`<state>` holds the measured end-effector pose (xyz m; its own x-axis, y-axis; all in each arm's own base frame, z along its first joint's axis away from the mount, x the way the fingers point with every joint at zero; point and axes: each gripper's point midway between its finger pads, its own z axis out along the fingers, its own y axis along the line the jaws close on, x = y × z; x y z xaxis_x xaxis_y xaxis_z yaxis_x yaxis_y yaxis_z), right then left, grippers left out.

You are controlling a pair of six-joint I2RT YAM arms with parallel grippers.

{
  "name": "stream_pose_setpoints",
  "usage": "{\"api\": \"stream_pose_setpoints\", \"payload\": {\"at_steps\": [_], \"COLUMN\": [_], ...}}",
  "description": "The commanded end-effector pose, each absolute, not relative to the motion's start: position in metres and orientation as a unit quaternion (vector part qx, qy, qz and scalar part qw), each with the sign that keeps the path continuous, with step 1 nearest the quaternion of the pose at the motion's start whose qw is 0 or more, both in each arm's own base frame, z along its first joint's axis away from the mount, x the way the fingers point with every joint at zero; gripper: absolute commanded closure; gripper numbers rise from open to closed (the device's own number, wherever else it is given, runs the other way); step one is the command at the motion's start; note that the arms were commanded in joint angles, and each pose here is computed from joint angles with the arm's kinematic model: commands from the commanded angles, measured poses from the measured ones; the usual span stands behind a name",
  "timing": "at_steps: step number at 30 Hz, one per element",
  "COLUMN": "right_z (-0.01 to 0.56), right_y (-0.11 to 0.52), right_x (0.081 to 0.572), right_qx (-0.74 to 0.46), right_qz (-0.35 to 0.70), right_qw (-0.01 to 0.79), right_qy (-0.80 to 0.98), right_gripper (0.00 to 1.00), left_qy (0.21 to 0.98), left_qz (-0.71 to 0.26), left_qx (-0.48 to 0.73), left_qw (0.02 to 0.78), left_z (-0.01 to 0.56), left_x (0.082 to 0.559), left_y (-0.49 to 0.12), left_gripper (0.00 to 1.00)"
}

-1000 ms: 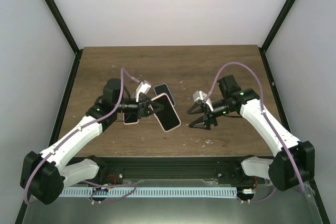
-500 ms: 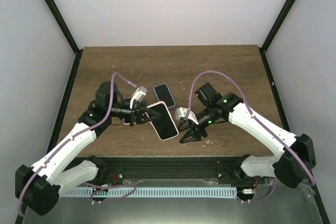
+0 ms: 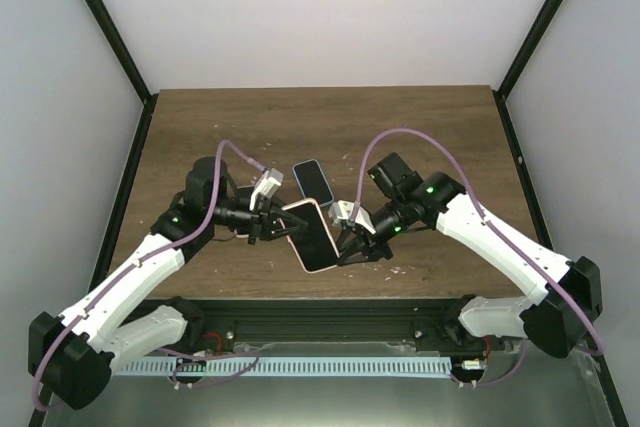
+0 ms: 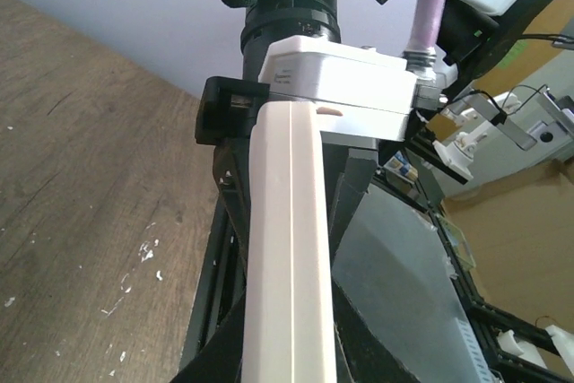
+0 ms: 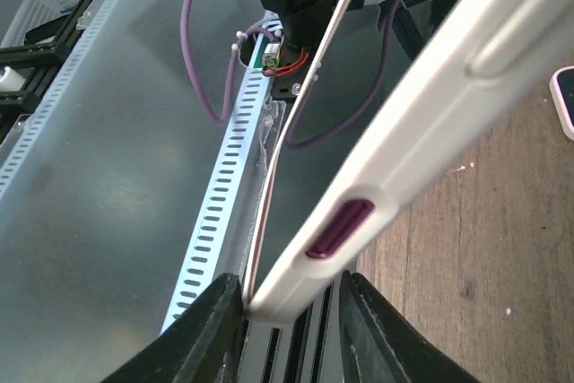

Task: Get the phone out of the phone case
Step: Remove the phone case from the phone.

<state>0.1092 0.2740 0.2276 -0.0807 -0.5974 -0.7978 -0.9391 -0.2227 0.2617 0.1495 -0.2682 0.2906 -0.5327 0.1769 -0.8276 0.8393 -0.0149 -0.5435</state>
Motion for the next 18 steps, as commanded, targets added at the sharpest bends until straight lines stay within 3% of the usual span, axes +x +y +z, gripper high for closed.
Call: {"api": "stream_pose_setpoints", "payload": {"at_steps": [1, 18], "right_z": [0.246, 0.241], "right_y": [0.276, 0.273], "right_x": [0.106, 0.103], "right_qx": [-0.666, -0.717], "right_qz": [0.425, 0.385], "right_qw": [0.217, 0.239], "right_qy": [0.573, 0.530], "right_gripper": [0.71, 0.80], "left_qy": [0.609, 0.589], "left_qz": [-0.603, -0.628], "left_qx": [0.426, 0.444], "left_qw": [0.290, 0.248], "left_z": [0.308, 0.307], "left_x": [0.140, 0.123], "left_y": [-0.270, -0.273], "left_gripper": [1.00, 1.00]}}
